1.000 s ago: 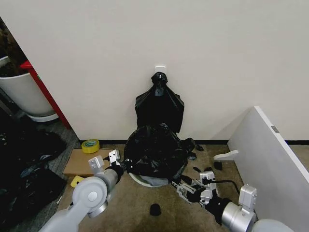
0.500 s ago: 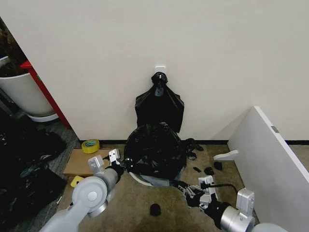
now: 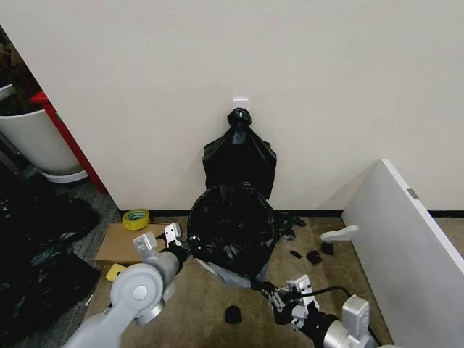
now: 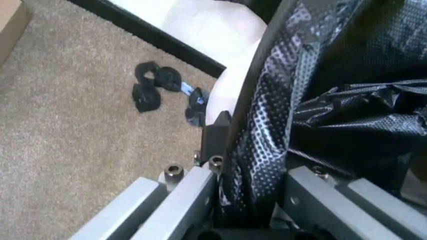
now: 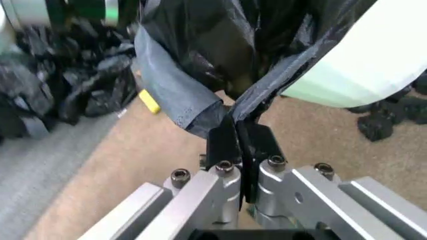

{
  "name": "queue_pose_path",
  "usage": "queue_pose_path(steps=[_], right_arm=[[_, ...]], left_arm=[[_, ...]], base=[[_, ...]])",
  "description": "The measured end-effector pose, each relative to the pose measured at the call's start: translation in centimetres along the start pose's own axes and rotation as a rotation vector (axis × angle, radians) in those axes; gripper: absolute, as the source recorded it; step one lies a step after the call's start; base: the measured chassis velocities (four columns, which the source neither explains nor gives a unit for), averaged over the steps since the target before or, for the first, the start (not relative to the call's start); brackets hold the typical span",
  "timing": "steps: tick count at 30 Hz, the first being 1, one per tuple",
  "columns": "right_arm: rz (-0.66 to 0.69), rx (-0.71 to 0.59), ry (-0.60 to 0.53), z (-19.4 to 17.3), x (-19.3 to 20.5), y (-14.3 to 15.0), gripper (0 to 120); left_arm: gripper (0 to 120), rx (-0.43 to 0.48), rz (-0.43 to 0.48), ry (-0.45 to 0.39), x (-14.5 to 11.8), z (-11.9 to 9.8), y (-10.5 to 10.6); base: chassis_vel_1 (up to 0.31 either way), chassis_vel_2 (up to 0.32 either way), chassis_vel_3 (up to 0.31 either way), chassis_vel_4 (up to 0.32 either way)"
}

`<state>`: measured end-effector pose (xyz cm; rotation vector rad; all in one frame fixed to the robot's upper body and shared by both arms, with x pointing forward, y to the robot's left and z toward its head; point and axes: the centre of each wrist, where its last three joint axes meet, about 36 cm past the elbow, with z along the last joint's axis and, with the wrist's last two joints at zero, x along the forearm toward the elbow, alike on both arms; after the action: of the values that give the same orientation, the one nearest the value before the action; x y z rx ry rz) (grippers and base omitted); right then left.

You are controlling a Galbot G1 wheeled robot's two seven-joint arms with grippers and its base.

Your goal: Place the garbage bag over the trash bin.

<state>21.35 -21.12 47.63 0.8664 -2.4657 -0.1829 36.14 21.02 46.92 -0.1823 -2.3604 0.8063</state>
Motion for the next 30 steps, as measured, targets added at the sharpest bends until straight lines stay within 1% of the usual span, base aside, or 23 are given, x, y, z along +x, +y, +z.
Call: queue_pose_path(steps=[5,10,14,17,19,25,30], right_arm=[[-0.001,0.058,0.008,1.8,-1.6,0.1,0],[0.039,0.120,0.012,4.4,-4.8,-0.5,0],[0.070,0.120,0.009,5.1,-6.2,-0.8,0],[0.147,0.111,0.014,5.5,-8.1,-1.0,0],[0.163,0.110,0.021,5.6,-8.4,-1.0,0],[0.263,0.110,0.085,6.7,-10.0,-1.4,0],[0.289,0.106,0.090,6.8,-10.4,-1.7,0]], left_arm=[[0,0.024,-0.001,-0.004,-0.2,0.1,-0.5],[0,0.048,0.006,-0.002,-0.1,0.1,-1.3],[0,0.053,0.005,0.002,0.0,0.1,-1.4],[0,0.067,0.005,0.009,0.3,0.2,-1.6],[0,0.070,0.006,0.011,0.4,0.2,-1.6],[0,0.089,0.017,0.033,1.0,0.3,-2.2],[0,0.091,0.018,0.039,1.2,0.3,-2.3]], base=[[0.000,0.000,0.000,0.000],[0.000,0.000,0.000,0.000],[0.000,0.000,0.000,0.000],[0.000,0.000,0.000,0.000],[0.000,0.000,0.000,0.000],[0.000,0.000,0.000,0.000],[0.000,0.000,0.000,0.000]])
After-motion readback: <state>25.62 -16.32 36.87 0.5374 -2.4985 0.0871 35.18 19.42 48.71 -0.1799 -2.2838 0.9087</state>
